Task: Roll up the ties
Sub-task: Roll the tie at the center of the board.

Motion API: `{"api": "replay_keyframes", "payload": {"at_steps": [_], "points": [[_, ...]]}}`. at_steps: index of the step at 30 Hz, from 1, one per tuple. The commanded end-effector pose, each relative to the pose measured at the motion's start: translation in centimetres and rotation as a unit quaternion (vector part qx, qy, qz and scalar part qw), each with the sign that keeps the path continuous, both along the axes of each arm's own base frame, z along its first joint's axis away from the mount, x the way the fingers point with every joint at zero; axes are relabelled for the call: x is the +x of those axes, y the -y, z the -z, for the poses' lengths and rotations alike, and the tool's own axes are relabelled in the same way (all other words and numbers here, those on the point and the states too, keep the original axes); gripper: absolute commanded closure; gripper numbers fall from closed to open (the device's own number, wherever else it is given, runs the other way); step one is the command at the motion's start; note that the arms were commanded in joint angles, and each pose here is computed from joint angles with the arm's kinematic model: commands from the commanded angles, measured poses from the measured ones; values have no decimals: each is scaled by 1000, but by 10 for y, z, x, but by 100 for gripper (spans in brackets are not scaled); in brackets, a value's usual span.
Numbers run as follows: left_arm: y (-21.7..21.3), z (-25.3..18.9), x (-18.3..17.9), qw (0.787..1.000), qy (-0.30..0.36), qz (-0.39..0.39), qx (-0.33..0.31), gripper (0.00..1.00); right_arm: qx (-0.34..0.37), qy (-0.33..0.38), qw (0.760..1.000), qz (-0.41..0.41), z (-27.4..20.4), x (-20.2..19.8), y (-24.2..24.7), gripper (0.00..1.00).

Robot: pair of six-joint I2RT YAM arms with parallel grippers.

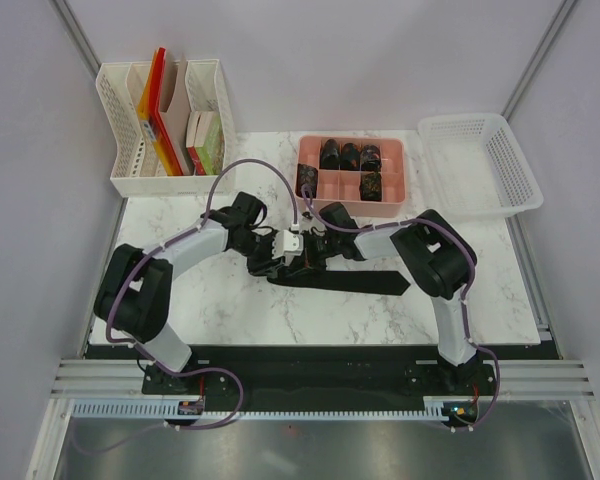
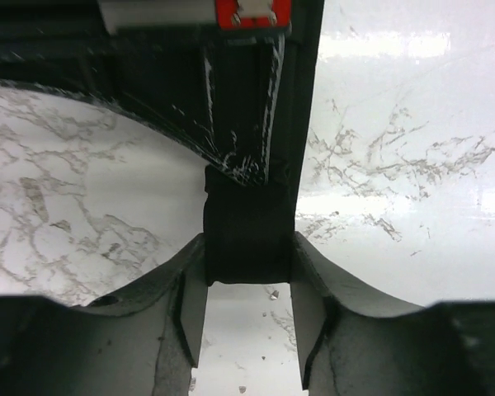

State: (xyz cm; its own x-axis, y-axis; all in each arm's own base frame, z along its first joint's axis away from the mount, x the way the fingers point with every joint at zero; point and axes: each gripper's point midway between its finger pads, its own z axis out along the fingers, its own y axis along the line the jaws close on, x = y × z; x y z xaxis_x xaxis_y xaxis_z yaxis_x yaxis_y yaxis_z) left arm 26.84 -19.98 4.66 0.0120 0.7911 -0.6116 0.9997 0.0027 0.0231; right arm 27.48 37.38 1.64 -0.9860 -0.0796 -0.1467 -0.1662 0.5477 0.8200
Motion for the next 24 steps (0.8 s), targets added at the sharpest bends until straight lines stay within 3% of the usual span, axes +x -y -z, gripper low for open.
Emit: {"api": "replay_keyframes", "payload": {"at_steps": [1, 11, 24], "points": [[22, -33, 3, 999, -4, 6, -40, 58, -50, -15, 998, 32, 44, -4, 12, 100], [49, -16, -7, 998, -36, 21, -45, 60, -14, -14, 999, 33, 33, -5, 2, 100], [27, 39, -29, 997, -59, 36, 42, 56, 10, 7, 1000, 19, 9, -1, -3, 97]]}}
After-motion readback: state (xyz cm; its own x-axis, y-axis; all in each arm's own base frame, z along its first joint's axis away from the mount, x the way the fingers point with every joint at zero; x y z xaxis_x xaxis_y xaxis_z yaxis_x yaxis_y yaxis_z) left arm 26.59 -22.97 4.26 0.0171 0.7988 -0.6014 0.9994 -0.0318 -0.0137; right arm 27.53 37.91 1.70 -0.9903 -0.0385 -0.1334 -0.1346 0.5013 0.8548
